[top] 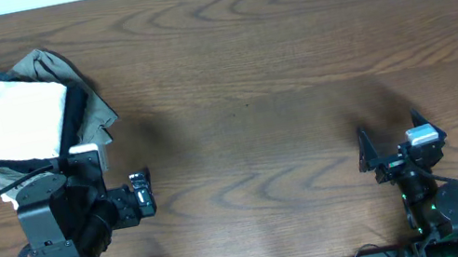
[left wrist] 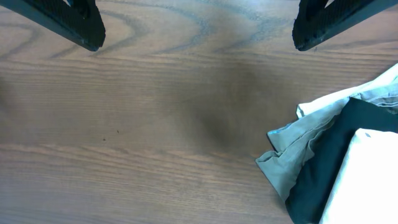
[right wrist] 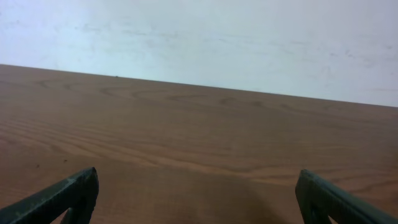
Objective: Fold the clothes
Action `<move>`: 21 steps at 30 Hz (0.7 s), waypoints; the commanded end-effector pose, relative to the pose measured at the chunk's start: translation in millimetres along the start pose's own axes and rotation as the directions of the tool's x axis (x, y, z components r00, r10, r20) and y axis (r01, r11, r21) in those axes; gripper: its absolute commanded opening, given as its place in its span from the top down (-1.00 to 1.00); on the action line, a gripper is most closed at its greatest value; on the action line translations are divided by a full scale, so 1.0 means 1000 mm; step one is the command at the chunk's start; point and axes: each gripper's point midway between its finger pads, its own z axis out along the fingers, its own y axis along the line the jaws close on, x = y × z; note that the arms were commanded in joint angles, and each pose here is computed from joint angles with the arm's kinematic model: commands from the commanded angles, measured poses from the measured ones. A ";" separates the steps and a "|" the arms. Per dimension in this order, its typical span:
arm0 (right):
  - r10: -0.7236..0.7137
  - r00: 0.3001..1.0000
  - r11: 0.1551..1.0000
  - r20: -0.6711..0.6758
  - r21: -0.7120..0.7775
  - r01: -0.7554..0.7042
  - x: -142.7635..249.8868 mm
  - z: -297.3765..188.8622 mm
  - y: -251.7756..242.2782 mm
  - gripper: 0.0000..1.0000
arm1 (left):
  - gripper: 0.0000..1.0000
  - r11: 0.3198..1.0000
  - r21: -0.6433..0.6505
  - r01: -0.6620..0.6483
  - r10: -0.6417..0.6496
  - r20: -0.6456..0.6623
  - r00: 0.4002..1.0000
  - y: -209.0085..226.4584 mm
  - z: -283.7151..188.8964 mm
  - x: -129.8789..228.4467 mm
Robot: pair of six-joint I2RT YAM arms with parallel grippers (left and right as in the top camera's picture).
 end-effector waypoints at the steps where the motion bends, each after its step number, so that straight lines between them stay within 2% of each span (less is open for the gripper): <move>1: -0.019 1.000 1.000 0.000 -0.003 0.019 0.000 0.000 0.001 -0.99 | -0.96 1.000 0.015 -0.020 0.020 0.001 1.000 -0.003 0.000 -0.001; 17: -0.019 1.000 1.000 0.000 -0.003 0.019 0.000 0.000 0.001 -0.99 | -0.96 1.000 0.015 -0.023 0.022 0.013 1.000 -0.004 -0.003 0.000; 21: -0.019 1.000 1.000 0.000 -0.003 0.019 0.000 0.000 0.001 -0.99 | -0.96 1.000 0.015 -0.023 0.023 0.014 1.000 -0.003 -0.002 0.010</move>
